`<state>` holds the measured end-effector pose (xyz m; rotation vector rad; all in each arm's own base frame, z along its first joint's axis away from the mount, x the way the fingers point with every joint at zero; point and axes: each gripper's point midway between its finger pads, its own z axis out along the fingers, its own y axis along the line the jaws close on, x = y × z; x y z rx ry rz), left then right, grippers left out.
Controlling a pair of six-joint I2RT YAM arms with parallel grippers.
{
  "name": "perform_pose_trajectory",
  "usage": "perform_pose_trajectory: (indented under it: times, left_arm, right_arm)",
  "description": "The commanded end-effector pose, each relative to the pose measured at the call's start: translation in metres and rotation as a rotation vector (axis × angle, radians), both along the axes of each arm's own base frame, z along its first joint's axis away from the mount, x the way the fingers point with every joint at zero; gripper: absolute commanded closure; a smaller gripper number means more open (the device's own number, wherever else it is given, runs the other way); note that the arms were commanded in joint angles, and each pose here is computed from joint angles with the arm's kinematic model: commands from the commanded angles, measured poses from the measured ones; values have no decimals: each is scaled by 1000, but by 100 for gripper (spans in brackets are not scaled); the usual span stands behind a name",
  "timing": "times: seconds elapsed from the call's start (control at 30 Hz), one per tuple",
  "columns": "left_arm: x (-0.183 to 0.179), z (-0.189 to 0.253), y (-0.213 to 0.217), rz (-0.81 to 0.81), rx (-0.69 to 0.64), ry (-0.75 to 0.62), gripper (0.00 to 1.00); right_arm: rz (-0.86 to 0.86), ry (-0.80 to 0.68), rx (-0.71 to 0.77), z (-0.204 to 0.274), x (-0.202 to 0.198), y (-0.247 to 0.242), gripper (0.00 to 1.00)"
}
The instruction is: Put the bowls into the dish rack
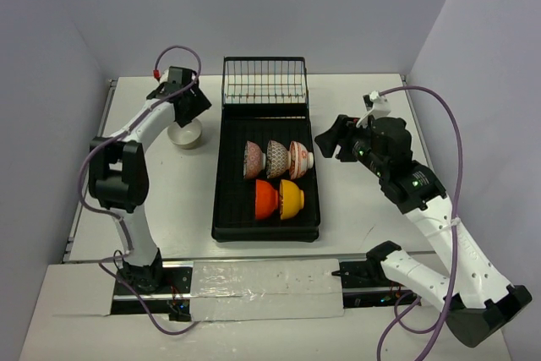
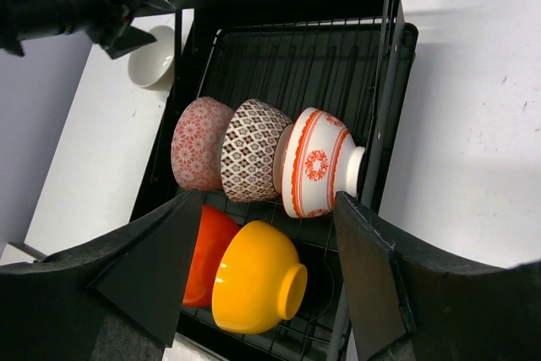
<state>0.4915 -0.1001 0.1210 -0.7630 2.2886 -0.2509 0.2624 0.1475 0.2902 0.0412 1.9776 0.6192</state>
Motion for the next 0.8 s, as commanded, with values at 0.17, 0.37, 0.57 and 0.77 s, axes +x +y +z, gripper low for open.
perform_pose_trajectory:
  times: [0.17,0.37,0.57,0.77]
  left_arm:
    - [42,3,-16,-47,-53,-34,28]
    - [35,-22,-12,-35,-34,23,29]
    - [23,-46,-7,-30,-13,73,30]
    - [22,-39,-4,-23,-3,62,30]
  right_arm:
    - [24,-6,16,0,6,10,29]
    - [21,-2,14,-2,7,10,29]
    - [15,-1,12,-3,7,9,29]
    - [10,6,9,-5,8,9,29]
